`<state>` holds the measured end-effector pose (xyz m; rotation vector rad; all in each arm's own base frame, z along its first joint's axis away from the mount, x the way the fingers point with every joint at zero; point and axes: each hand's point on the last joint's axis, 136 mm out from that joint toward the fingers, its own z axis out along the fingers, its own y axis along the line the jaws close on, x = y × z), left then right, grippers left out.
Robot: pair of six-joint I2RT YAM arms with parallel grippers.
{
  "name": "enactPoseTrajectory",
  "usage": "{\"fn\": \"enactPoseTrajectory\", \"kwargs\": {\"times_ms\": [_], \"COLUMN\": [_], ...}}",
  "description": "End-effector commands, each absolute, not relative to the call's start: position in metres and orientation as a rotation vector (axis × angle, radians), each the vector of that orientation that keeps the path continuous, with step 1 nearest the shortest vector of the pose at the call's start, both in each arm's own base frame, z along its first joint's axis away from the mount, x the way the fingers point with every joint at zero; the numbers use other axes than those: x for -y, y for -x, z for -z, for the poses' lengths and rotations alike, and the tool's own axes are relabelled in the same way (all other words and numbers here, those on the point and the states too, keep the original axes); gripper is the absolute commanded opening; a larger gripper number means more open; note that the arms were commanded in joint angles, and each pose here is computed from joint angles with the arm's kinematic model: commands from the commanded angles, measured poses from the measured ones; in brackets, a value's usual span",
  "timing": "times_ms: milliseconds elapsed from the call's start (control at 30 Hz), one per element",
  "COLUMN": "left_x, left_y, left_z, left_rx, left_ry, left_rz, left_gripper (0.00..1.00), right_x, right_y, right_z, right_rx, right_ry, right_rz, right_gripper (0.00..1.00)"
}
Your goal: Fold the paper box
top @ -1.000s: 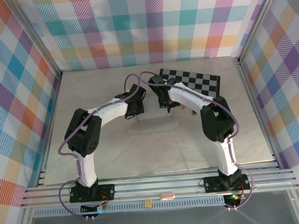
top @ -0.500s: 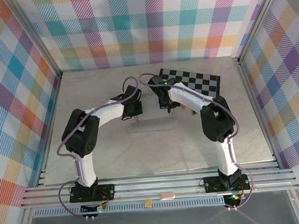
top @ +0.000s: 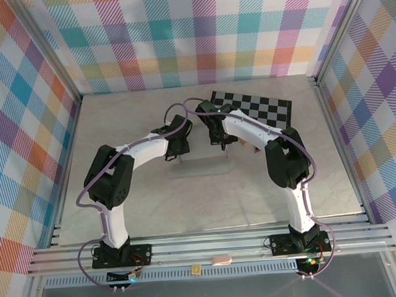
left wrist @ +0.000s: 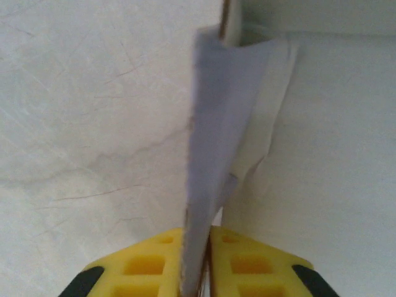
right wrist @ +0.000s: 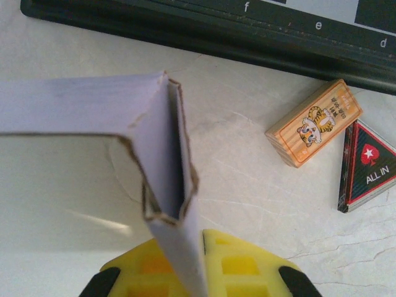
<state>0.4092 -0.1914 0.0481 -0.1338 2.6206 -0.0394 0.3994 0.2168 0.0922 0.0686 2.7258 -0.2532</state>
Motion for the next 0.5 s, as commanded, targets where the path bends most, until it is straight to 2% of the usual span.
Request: {"fn": "enactPoseTrajectory", "kwargs": {"times_ms": [0, 100, 300, 333, 467], "left_x": [0.164, 0.182, 0.194, 0.195, 0.2], "left_y": [-0.388, -0.397, -0.408, -0.409, -0.413], "left_z": [-0.047, -0.073, -0.097, -0.096, -0.086], "left_rx": [-2.688, -2.628, -2.585, -2.594, -2.636], "left_ry": [0.113, 0.056, 0.011, 0.004, -0.041], "left_rz": [-0.041, 0.153, 0.408, 0.421, 0.45], "left_gripper": [0.33, 0.42, 0.49, 0.55, 0.55], "right_x": [-0.198, -0.2, -0.202, -0.202, -0.203], "right_y": [-0.404, -0.403, -0.403, -0.404, -0.404], "right_z": [-0.099, -0.097, -0.095, -0.095, -0.094], "right_rx": [-2.695, -2.703, -2.708, -2.708, -2.713], "right_ry": [-0.105, -0.098, -0.09, -0.09, -0.09], "right_rz": [0.346, 0.334, 0.32, 0.319, 0.314], "right_gripper": [0.0, 0.0, 0.0, 0.0, 0.0]}}
